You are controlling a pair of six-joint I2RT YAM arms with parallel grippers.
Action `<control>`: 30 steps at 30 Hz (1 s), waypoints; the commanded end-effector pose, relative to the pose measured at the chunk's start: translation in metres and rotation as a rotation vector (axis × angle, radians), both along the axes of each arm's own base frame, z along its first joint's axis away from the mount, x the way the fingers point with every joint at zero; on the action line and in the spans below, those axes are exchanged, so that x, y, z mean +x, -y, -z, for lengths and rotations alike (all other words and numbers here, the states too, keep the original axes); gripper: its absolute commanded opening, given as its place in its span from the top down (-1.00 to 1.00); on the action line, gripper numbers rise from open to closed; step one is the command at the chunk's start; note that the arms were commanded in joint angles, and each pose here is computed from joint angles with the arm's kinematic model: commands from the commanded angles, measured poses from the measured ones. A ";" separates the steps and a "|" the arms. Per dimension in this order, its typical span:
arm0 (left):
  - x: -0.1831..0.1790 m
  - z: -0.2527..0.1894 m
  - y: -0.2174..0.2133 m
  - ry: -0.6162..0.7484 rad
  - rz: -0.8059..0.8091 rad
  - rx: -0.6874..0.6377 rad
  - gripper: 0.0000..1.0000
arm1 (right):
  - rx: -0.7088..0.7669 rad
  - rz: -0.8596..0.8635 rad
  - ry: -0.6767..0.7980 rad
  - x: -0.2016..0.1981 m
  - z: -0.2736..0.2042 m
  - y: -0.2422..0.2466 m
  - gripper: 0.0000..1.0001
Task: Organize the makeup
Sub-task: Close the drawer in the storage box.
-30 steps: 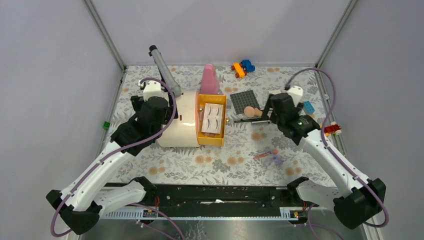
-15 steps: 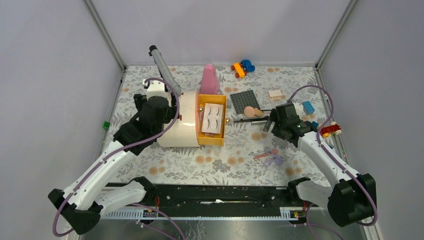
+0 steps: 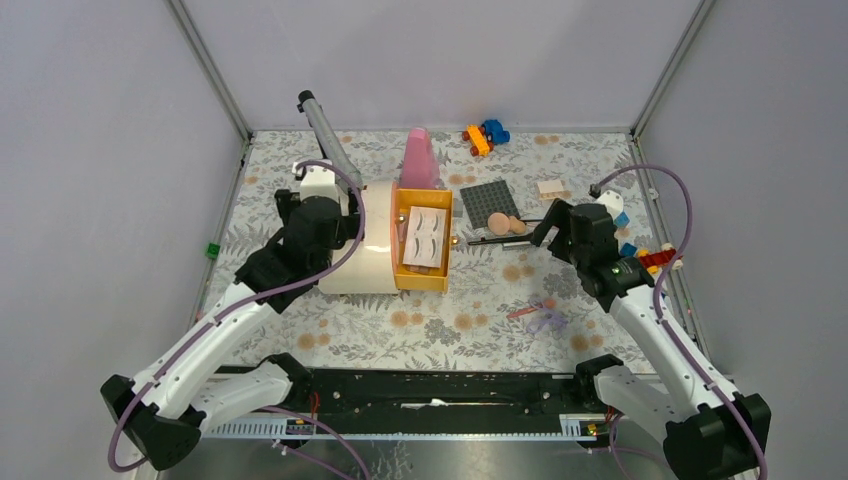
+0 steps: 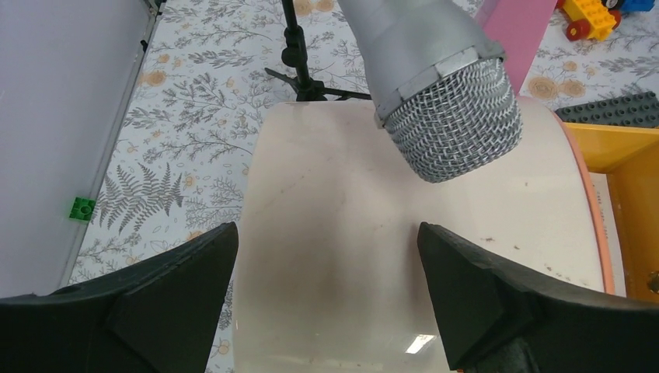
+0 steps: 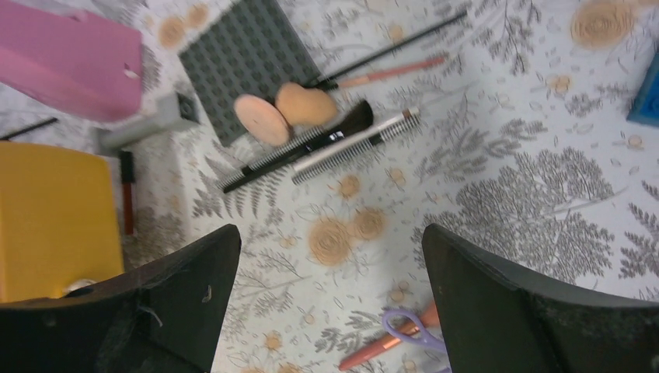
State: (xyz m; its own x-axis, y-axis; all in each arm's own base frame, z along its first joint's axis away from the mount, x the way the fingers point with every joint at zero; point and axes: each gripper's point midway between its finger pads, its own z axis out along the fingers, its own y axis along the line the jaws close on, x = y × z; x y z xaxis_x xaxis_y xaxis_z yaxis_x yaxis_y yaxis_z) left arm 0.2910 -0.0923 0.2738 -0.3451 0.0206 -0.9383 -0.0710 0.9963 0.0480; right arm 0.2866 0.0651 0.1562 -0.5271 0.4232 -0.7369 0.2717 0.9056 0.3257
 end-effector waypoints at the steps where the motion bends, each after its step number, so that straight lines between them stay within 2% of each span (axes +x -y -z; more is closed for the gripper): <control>1: 0.004 -0.014 -0.005 0.100 -0.011 -0.056 -0.97 | 0.000 0.021 0.178 0.025 -0.056 0.003 -0.88; 6: 0.003 -0.007 -0.014 0.110 -0.047 -0.078 -0.96 | 0.000 0.016 0.192 0.020 -0.047 0.004 -0.87; 17: 0.001 -0.013 -0.022 0.138 -0.070 -0.099 -0.97 | -0.031 -0.030 0.104 0.003 -0.023 0.004 -0.88; 22: -0.001 -0.014 -0.022 0.142 -0.065 -0.113 -0.98 | 0.043 -0.086 0.014 0.021 -0.031 -0.022 -0.78; 24: 0.000 -0.013 -0.020 0.139 -0.058 -0.117 -0.98 | 0.068 -0.093 0.027 0.033 -0.046 -0.034 -0.76; 30: 0.003 -0.009 -0.018 0.127 -0.057 -0.113 -0.98 | 0.012 -0.128 0.003 0.059 -0.054 -0.071 -0.77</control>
